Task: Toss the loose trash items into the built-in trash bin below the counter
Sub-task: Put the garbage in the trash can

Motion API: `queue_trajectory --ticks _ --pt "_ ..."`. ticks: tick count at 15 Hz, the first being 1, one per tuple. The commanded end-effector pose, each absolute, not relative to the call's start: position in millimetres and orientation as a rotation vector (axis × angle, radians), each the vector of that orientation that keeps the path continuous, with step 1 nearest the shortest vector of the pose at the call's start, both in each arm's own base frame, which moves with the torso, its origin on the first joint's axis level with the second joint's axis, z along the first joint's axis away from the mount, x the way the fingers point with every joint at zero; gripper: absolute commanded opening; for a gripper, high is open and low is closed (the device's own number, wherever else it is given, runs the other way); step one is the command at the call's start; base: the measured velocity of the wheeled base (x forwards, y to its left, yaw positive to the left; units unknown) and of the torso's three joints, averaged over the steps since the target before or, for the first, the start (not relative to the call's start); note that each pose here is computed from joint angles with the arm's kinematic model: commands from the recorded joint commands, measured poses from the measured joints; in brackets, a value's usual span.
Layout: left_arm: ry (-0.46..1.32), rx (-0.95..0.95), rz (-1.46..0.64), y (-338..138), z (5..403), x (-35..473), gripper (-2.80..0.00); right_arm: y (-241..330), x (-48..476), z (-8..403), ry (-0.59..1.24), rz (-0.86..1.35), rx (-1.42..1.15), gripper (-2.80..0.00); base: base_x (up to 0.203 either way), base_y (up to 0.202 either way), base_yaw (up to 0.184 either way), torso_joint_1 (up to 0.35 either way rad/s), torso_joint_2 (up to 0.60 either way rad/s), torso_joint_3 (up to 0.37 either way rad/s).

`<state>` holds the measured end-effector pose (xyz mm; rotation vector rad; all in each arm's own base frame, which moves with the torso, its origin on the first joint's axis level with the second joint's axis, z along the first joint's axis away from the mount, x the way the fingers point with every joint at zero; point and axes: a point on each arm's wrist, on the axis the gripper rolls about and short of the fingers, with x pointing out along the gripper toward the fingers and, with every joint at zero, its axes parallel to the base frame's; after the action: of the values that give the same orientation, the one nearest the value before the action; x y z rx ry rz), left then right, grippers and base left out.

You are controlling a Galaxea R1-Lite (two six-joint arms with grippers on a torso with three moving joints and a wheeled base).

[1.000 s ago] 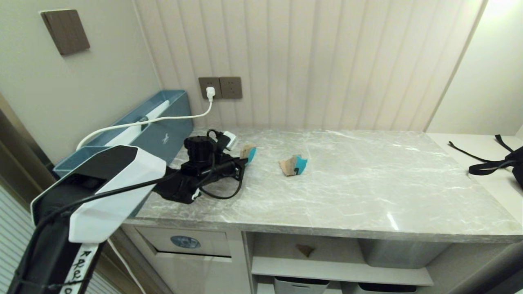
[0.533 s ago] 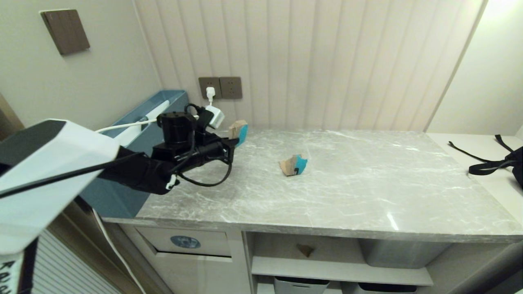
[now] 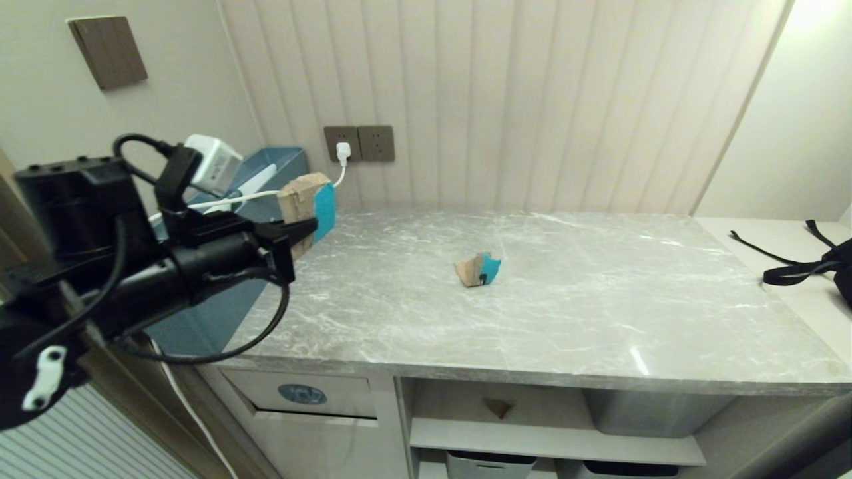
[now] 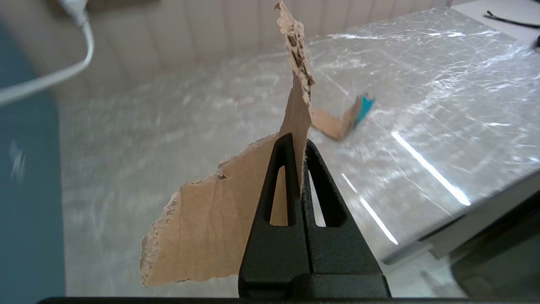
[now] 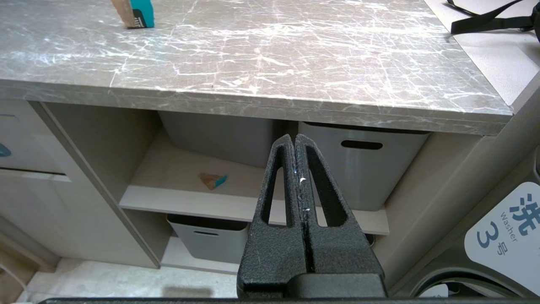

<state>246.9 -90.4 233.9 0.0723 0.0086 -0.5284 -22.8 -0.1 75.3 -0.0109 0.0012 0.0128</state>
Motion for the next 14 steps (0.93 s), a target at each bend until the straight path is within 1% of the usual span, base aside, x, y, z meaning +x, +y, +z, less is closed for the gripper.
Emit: queue_trajectory --ticks 1,4,7,8,9,11,13,14 --pt "-0.024 -0.002 -0.472 -66 234 181 -2.80 0 -23 75 -0.001 0.014 -0.011 -2.80 0.000 0.000 0.000 0.000 0.00 0.000" --pt "0.048 -0.061 -0.363 -49 204 148 -2.80 0 -23 75 0.000 0.014 -0.005 -2.80 0.000 0.000 0.000 0.000 0.00 0.000" --pt "0.087 -0.058 -0.195 -37 181 124 -2.80 0 -23 75 0.000 0.012 -0.003 -2.80 0.000 0.000 0.000 -0.012 0.02 0.019" --pt "0.102 -0.055 -0.164 -34 174 118 -2.80 0 -23 75 0.000 0.012 -0.003 -2.80 0.000 0.000 0.000 -0.118 0.28 0.153" --pt "0.110 -0.053 -0.154 -33 170 116 -2.80 0 -23 75 0.000 0.012 -0.003 -2.80 0.000 0.000 0.000 -0.144 0.33 0.178" --pt "0.188 -0.041 -0.158 -31 149 109 -2.80 0 -23 75 0.000 0.012 -0.003 -2.80 0.000 0.000 0.000 -0.158 0.35 0.179" --pt "0.251 -0.043 -0.208 -32 137 108 -2.80 0 -23 75 0.001 0.012 -0.003 -2.80 0.000 0.000 0.000 -0.169 0.37 0.199" --pt "0.305 -0.074 -0.237 -32 128 105 -2.80 0 -23 75 0.000 0.012 -0.002 -2.80 0.000 0.000 0.000 -0.161 0.37 0.188"
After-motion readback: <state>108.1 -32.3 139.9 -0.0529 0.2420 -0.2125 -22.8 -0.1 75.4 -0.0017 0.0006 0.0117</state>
